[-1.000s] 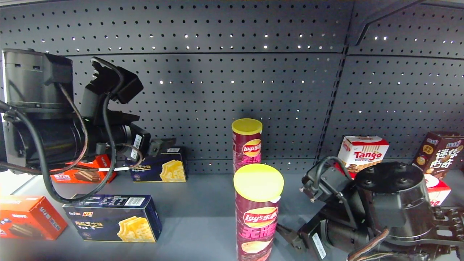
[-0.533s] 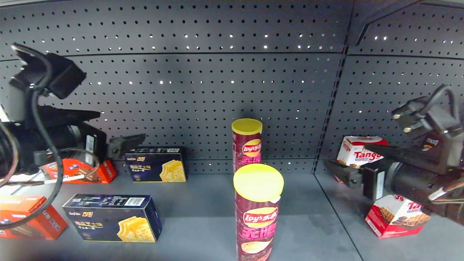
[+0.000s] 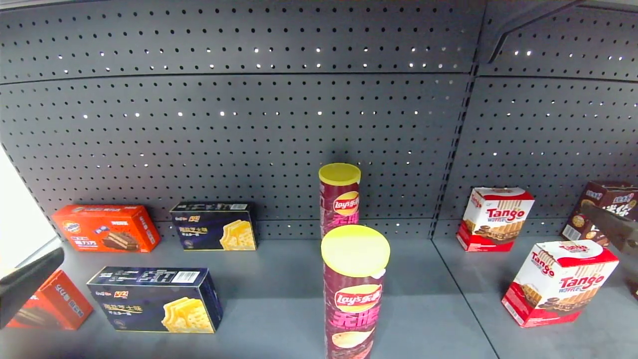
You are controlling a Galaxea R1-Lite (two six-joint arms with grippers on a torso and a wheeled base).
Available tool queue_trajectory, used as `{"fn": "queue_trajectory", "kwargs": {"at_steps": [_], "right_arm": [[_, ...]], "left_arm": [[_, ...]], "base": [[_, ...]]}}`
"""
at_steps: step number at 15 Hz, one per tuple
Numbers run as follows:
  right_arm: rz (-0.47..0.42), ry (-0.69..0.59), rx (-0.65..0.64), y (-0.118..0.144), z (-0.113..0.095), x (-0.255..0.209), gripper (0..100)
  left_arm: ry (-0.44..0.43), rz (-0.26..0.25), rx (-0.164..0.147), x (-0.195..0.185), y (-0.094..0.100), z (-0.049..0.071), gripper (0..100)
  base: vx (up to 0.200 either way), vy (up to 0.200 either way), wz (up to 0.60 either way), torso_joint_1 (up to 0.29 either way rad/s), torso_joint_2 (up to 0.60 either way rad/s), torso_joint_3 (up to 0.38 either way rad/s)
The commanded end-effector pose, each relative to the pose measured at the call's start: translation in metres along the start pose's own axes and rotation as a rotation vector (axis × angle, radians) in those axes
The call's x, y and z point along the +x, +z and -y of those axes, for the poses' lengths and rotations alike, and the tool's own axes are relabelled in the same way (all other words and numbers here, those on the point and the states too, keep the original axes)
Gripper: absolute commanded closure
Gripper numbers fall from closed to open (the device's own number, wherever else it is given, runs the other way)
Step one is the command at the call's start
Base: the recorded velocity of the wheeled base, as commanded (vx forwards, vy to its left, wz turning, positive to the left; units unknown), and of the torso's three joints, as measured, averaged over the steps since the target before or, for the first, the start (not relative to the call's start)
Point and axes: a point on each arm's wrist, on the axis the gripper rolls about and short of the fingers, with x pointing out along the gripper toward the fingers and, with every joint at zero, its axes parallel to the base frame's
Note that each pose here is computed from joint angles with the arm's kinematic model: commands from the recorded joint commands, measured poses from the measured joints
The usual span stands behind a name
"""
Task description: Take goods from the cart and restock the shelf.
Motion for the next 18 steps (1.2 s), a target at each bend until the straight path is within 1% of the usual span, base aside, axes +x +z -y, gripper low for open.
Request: {"fn": "queue_trajectory", "kwargs": {"at_steps": [1,2,3,4,5,6,7,8,9,10,11,13,14,15,16,17,18], "right_arm": [[0.035,-0.147,0.028,-0.040,0.028,-0.045,0],[0.032,-0.240,0.029,-0.057,0.037,-0.055,0],[0.028,-0.346,0.029,-0.073,0.044,-0.065,0],[0.026,-0.400,0.028,-0.081,0.047,-0.070,0],[0.012,-0.522,0.025,-0.104,0.052,-0.086,0],[0.014,-0.556,0.027,-0.112,0.053,-0.093,0],[-0.001,-0.576,0.022,-0.130,0.053,-0.107,0],[-0.008,-0.553,0.017,-0.143,0.053,-0.117,0],[-0.022,-0.489,0.010,-0.159,0.052,-0.123,0],[-0.015,-0.451,0.011,-0.159,0.051,-0.123,0],[-0.011,-0.356,0.010,-0.159,0.049,-0.123,0],[-0.003,-0.106,0.003,-0.159,0.044,-0.121,0],[0.001,-0.031,0.002,-0.158,0.042,-0.121,0],[0.001,0.066,-0.003,-0.158,0.040,-0.121,0],[0.000,0.075,-0.003,-0.158,0.040,-0.121,0],[-0.003,0.124,-0.008,-0.159,0.039,-0.121,0],[0.016,0.131,-0.026,-0.160,0.038,-0.120,0]], "left_arm": [[0.045,0.091,-0.031,-0.056,-0.043,0.006,0],[0.037,0.098,-0.058,-0.066,-0.056,0.008,0],[0.029,0.119,-0.065,-0.075,-0.067,0.010,0],[0.028,0.128,-0.066,-0.079,-0.072,0.011,0],[0.017,0.145,-0.095,-0.087,-0.084,0.013,0],[0.008,0.152,-0.106,-0.090,-0.088,0.013,0],[-0.007,0.163,-0.109,-0.097,-0.097,0.013,0],[-0.006,0.164,-0.119,-0.099,-0.099,0.014,0],[-0.012,0.171,-0.145,-0.100,-0.098,0.013,0],[-0.013,0.164,-0.151,-0.100,-0.099,0.014,0],[-0.013,0.166,-0.153,-0.099,-0.099,0.014,0],[-0.026,0.159,-0.152,-0.098,-0.101,0.014,0],[-0.032,0.157,-0.150,-0.098,-0.102,0.015,0],[-0.037,0.143,-0.143,-0.096,-0.106,0.015,0],[-0.037,0.142,-0.142,-0.095,-0.106,0.015,0],[-0.038,0.114,-0.138,-0.092,-0.113,0.017,0],[-0.045,0.087,-0.138,-0.088,-0.119,0.018,0]], "base": [[0.000,0.000,0.00,0.000,0.00,0.000],[0.000,0.000,0.00,0.000,0.00,0.000],[0.000,0.000,0.00,0.000,0.00,0.000],[0.000,0.000,0.00,0.000,0.00,0.000],[0.000,0.000,0.00,0.000,0.00,0.000],[0.000,0.000,0.00,0.000,0.00,0.000],[0.000,0.000,0.00,0.000,0.00,0.000],[0.000,0.000,0.00,0.000,0.00,0.000],[0.000,0.000,0.00,0.000,0.00,0.000],[0.000,0.000,0.00,0.000,0.00,0.000],[0.000,0.000,0.00,0.000,0.00,0.000],[0.000,0.000,0.00,0.000,0.00,0.000],[0.000,0.000,0.00,0.000,0.00,0.000],[0.000,0.000,0.00,0.000,0.00,0.000],[0.000,0.000,0.00,0.000,0.00,0.000],[0.000,0.000,0.00,0.000,0.00,0.000],[0.000,0.000,0.00,0.000,0.00,0.000]]}}
